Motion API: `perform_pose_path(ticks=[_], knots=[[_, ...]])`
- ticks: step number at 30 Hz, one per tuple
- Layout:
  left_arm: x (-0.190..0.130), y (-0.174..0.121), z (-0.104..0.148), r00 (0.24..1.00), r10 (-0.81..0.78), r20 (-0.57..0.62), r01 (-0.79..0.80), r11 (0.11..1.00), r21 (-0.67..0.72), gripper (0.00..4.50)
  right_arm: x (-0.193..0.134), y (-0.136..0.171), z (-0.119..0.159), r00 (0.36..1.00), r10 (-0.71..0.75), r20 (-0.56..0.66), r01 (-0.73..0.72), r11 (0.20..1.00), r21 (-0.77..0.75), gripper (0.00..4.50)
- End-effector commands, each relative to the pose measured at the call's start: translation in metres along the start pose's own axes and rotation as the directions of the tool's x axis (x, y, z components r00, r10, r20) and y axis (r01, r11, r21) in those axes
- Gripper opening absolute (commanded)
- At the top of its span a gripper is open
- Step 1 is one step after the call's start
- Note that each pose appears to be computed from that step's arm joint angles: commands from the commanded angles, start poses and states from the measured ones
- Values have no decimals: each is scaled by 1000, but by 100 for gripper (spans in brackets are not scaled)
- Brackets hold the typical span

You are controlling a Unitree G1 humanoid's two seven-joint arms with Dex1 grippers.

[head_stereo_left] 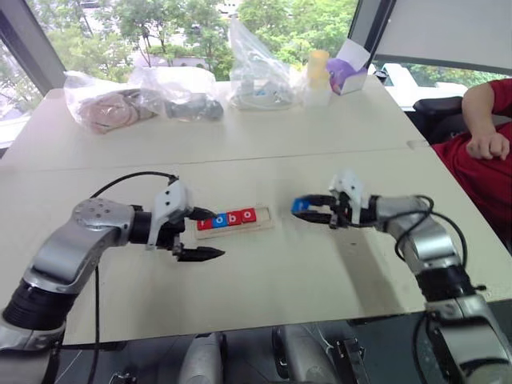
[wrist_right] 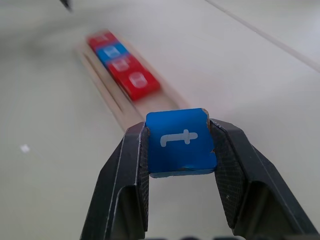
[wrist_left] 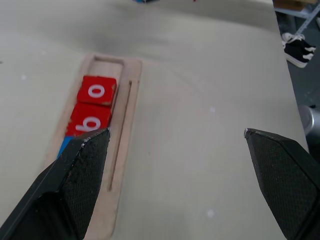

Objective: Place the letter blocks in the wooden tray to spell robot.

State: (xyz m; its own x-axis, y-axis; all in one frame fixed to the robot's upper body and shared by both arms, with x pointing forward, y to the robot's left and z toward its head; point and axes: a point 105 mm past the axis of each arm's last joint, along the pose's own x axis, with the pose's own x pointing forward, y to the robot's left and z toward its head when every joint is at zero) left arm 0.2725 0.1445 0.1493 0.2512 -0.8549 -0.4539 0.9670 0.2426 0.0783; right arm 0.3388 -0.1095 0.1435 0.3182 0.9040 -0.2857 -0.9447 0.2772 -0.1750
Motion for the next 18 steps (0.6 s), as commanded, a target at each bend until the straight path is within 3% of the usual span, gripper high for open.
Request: perform_pose_path(ticks=[1, 8, 18], knots=[[-18, 10, 9, 997, 79, 11, -80, 996, 40, 450, 24, 4, -1, 993, 118, -30, -119, 992, -34, 119], [-33, 11, 2, 985, 175, 5, -175, 985, 5, 450, 48, -9, -14, 975, 174, -142, -187, 978, -91, 119], [-30, 0, -2, 982, 191, 7, -190, 981, -20, 450, 58, -15, -15, 961, 218, -170, -239, 964, -113, 119]])
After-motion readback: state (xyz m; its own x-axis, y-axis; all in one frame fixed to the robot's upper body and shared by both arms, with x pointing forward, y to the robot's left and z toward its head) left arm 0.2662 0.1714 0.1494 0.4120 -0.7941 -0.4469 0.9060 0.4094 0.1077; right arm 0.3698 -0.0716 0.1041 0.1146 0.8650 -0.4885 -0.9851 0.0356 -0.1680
